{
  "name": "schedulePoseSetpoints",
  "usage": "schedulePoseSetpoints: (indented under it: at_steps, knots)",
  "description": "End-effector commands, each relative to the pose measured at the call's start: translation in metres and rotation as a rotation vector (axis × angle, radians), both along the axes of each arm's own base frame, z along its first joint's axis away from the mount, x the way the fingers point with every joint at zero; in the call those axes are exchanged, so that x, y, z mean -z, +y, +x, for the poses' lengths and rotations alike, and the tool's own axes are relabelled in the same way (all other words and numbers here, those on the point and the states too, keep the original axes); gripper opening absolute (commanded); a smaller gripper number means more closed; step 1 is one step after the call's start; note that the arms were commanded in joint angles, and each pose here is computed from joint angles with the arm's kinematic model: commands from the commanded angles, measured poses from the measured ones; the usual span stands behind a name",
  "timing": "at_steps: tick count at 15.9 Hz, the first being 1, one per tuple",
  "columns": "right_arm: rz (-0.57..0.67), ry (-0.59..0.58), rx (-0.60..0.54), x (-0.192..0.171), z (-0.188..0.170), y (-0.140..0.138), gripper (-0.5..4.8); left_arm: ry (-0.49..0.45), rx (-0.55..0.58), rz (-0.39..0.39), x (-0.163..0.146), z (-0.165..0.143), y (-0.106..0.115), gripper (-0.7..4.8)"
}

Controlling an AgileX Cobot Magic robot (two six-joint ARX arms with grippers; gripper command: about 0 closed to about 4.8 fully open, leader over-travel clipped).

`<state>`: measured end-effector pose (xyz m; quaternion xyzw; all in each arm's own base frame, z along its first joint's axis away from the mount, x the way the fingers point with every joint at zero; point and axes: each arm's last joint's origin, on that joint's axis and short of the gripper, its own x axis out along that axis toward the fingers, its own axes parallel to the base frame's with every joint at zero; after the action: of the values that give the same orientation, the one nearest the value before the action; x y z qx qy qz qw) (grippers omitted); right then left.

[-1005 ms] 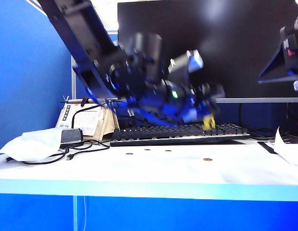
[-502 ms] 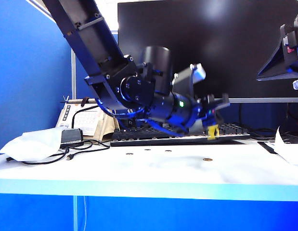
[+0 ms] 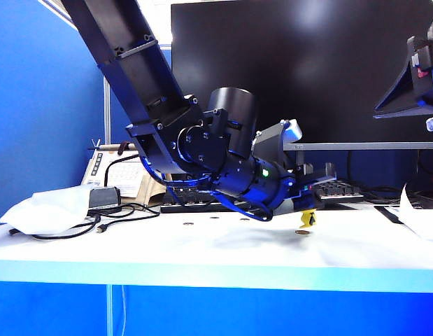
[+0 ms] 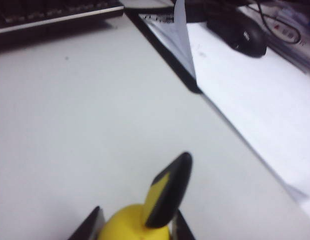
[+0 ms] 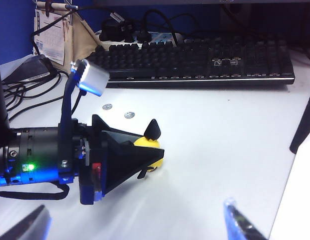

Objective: Pick up the doll and place it on the similarly colored coin.

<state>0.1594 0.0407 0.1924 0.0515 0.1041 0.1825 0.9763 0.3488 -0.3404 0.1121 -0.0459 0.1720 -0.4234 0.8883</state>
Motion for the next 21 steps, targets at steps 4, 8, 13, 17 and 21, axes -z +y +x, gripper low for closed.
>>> schedulePoseSetpoints:
  at_steps: [4,8,13,17,21]
  knots:
    - [0.005,-0.015,-0.001,-0.003,0.000,0.000,4.76,-0.016,-0.025,-0.002,-0.002,0.003,0.002,-0.05]
    - [0.005,-0.015,-0.001,-0.003,0.001,0.000,4.76,0.003,-0.051,0.021,0.003,0.007,0.007,-0.05]
    - [0.005,-0.015,0.000,-0.003,0.001,0.000,4.76,0.006,-0.053,0.025,0.006,0.008,0.007,-0.05]
    - [0.005,-0.015,0.000,-0.003,0.001,0.000,4.76,0.005,-0.047,0.022,0.006,0.007,0.007,0.10]
    - [0.005,-0.014,0.000,-0.003,0.001,0.000,4.76,0.011,-0.017,0.017,0.006,0.004,0.004,1.22]
